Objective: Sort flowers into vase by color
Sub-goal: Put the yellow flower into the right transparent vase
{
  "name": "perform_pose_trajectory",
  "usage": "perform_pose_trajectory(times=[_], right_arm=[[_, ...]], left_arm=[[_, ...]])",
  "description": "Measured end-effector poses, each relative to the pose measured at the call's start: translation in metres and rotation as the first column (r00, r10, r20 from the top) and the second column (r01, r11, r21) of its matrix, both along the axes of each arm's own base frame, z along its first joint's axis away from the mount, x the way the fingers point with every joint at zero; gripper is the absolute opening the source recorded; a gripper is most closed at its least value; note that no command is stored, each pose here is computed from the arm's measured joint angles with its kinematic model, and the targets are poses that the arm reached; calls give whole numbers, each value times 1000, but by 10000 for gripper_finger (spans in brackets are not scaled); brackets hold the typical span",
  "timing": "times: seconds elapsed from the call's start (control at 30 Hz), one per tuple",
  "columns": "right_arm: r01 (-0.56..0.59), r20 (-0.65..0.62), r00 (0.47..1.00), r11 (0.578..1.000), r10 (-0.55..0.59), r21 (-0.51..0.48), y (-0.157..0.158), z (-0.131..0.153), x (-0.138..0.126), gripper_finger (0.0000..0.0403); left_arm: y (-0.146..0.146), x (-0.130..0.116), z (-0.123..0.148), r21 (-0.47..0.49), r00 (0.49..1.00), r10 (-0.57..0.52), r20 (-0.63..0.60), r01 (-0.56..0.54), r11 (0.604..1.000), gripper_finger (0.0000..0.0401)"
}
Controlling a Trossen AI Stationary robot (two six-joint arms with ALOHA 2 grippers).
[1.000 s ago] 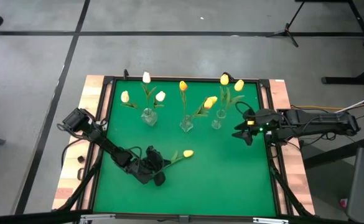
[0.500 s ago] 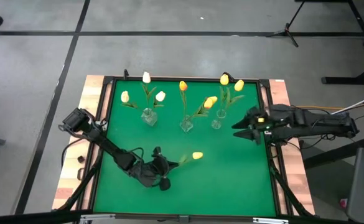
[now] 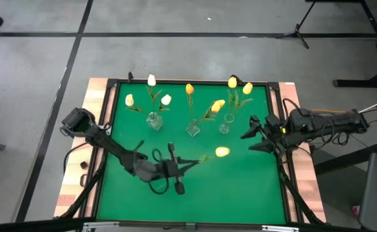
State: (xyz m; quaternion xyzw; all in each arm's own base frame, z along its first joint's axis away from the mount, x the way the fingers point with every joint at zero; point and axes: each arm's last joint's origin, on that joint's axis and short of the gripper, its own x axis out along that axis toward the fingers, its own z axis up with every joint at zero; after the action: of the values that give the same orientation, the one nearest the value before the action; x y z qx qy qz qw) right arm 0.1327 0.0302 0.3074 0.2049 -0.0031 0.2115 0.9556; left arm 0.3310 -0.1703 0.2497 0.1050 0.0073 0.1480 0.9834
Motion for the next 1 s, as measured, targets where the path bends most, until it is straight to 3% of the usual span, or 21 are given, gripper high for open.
perform_pose_trajectory(times=[0.1, 0.2, 0.43, 0.57, 0.7, 1.0], right_arm=[[14, 6, 1000, 999, -14, -38, 11, -1, 1, 250], [108, -27, 993, 989, -112, -101, 20, -7, 3, 250], [347, -48, 928, 904, -369, -248, 43, -26, 33, 250], [346, 11, 935, 907, -354, -240, 57, -31, 62, 250], [354, -11, 927, 884, -374, -305, 72, -32, 92, 250], [351, 32, 929, 853, -368, -386, 98, -3, 141, 250]], left_arm=[[5, -8, 26, 19, 996, -19, 86, 17, 1000, 0], [7, -15, 48, 28, 976, -115, 188, 111, 993, 0], [21, -12, 62, 41, 917, -260, 301, 259, 965, 0], [34, -4, 61, -7, 904, -295, 309, 313, 950, 0], [45, 1, 61, -29, 885, -333, 327, 361, 932, 0], [51, 6, 57, -31, 875, -365, 317, 394, 918, 0]])
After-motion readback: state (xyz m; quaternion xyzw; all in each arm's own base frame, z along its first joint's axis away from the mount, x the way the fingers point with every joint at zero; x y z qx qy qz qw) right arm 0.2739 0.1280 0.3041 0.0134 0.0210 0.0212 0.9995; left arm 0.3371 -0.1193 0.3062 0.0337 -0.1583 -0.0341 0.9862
